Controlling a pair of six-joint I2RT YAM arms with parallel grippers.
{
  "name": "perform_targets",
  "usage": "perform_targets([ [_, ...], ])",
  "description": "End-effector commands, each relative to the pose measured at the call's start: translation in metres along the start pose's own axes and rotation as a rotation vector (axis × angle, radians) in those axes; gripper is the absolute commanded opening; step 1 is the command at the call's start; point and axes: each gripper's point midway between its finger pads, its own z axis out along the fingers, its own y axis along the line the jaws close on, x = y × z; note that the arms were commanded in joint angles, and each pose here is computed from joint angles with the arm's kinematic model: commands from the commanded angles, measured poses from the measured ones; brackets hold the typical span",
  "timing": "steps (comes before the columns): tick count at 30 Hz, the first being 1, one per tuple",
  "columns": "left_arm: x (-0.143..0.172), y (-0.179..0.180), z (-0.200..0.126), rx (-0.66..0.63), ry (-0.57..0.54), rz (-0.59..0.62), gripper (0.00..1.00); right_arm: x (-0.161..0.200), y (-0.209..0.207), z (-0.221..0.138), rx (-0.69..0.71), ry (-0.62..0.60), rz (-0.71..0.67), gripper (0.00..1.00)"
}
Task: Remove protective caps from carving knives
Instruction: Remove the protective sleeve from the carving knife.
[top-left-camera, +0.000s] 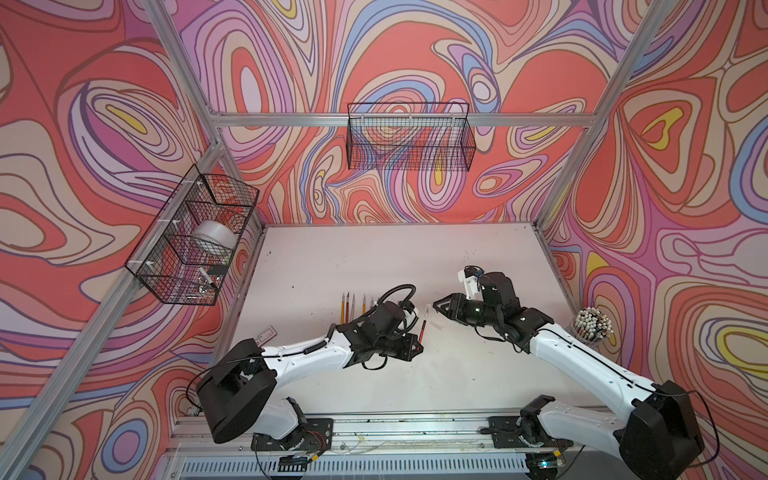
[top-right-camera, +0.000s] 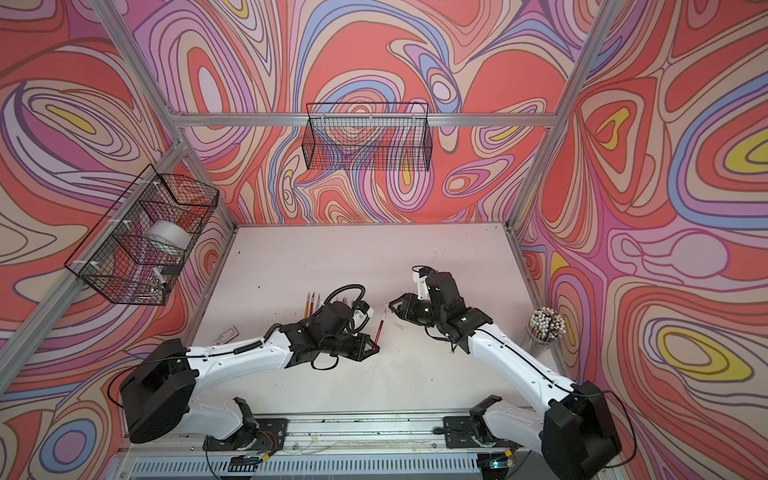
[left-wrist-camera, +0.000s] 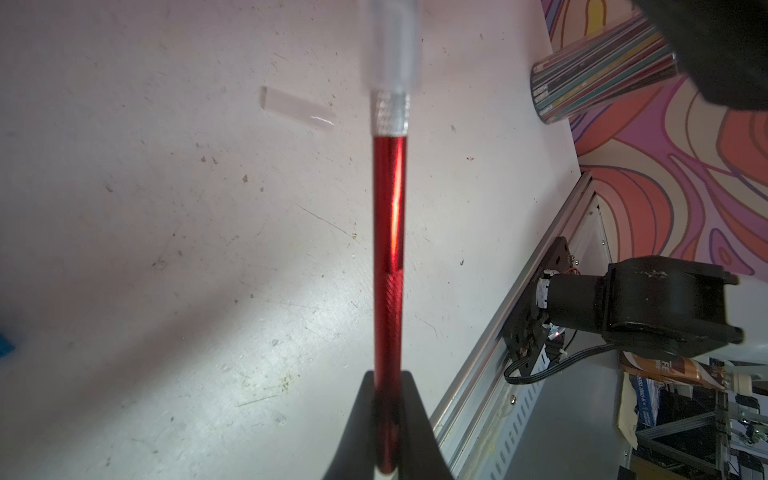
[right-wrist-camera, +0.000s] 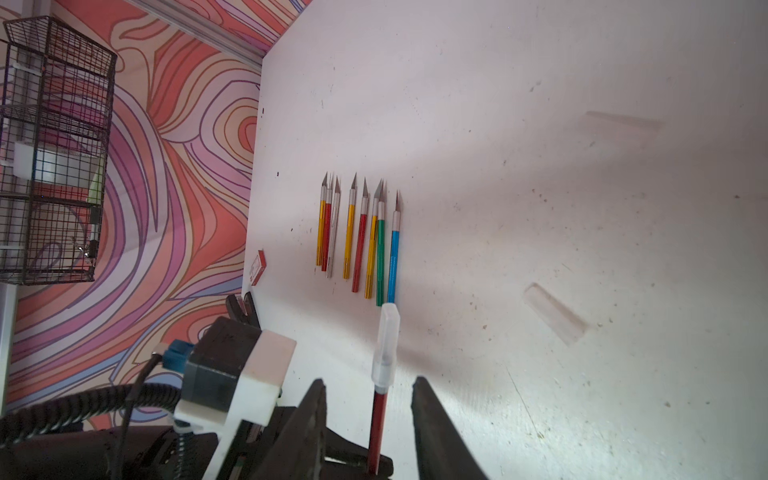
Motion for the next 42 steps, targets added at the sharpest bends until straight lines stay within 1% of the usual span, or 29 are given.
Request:
perform_targets([
  [1,-0.002,-0.010,-0.006,0.023,0.000,0.031,0.00,-0.007,0.001,0.003,-0.010,-0.025,0.033,0.37],
  [8,0.002,-0.014,-0.006,0.058,0.005,0.035,0.01,-0.009,0.005,0.009,-0.039,-0.018,0.047,0.37],
  [15,0.003,-0.014,-0.006,0.058,0.008,0.036,0.00,-0.005,0.008,0.021,-0.075,0.023,0.053,0.37],
  [18,0.001,-0.016,-0.007,0.065,0.004,0.036,0.00,-0.003,0.000,0.024,-0.046,0.030,0.063,0.36],
  [20,0.002,-0.015,-0.006,0.064,0.006,0.036,0.00,-0.003,-0.009,0.025,-0.002,0.021,0.076,0.35],
  [21,0.001,-0.015,-0.006,0.062,0.004,0.035,0.00,-0.003,-0.015,0.025,0.029,0.016,0.082,0.34],
  [23,0.001,-0.015,-0.006,0.062,0.005,0.034,0.00,-0.002,-0.019,0.025,0.043,0.013,0.084,0.32],
  [25,0.002,-0.015,-0.005,0.062,0.008,0.037,0.00,-0.001,-0.017,0.027,0.026,0.021,0.084,0.30],
  [30,0.002,-0.014,-0.005,0.059,0.007,0.035,0.00,-0.001,-0.013,0.029,0.006,0.032,0.078,0.19],
  [42,0.001,-0.014,-0.003,0.061,0.008,0.029,0.00,0.001,-0.014,0.027,0.009,0.038,0.072,0.11],
])
